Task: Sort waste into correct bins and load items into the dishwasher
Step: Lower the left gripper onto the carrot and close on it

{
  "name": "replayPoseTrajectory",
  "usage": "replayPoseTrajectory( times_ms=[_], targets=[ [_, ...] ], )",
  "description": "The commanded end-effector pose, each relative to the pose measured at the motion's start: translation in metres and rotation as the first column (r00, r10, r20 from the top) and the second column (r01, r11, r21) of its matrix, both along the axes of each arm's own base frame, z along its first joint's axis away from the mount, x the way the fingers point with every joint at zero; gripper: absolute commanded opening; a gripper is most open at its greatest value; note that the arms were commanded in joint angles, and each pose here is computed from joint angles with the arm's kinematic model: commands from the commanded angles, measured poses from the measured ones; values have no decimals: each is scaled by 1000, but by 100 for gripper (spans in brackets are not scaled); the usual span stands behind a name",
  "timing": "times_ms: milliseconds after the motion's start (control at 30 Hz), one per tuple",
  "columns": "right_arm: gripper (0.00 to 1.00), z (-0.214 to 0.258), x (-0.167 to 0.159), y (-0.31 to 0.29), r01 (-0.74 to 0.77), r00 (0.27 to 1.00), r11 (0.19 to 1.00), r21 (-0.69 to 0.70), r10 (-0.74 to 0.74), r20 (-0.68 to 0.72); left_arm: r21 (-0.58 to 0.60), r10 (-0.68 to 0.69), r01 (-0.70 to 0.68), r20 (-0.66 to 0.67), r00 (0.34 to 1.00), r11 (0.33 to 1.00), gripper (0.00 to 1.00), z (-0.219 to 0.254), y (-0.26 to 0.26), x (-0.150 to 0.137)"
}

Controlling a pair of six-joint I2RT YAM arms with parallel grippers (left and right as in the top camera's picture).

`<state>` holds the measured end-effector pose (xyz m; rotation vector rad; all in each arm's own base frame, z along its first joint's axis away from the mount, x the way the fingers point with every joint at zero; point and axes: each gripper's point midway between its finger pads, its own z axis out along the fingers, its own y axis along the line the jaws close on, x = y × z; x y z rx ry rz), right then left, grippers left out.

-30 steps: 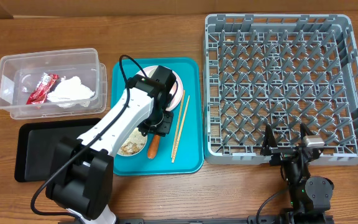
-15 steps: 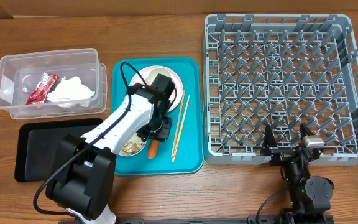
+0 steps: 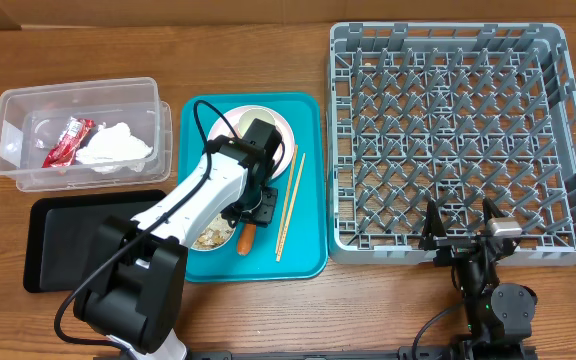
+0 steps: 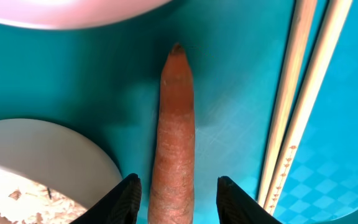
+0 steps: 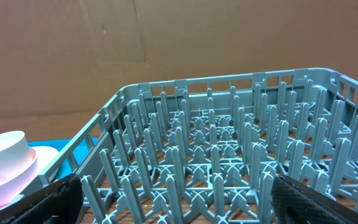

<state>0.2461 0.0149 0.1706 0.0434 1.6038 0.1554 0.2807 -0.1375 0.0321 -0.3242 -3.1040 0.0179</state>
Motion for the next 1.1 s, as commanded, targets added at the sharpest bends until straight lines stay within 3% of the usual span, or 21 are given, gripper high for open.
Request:
replayPoseTrajectory(
  times_ms=[0, 1067],
  targets=[
    [100, -1, 0, -1, 4, 1000, 1000, 0, -4, 9, 9, 12, -11, -20, 1000, 1000, 42, -7, 0, -8],
    [100, -1, 0, -1, 4, 1000, 1000, 0, -4, 9, 1, 17, -17, -5, 1000, 1000, 47, -29, 2, -14]
  ],
)
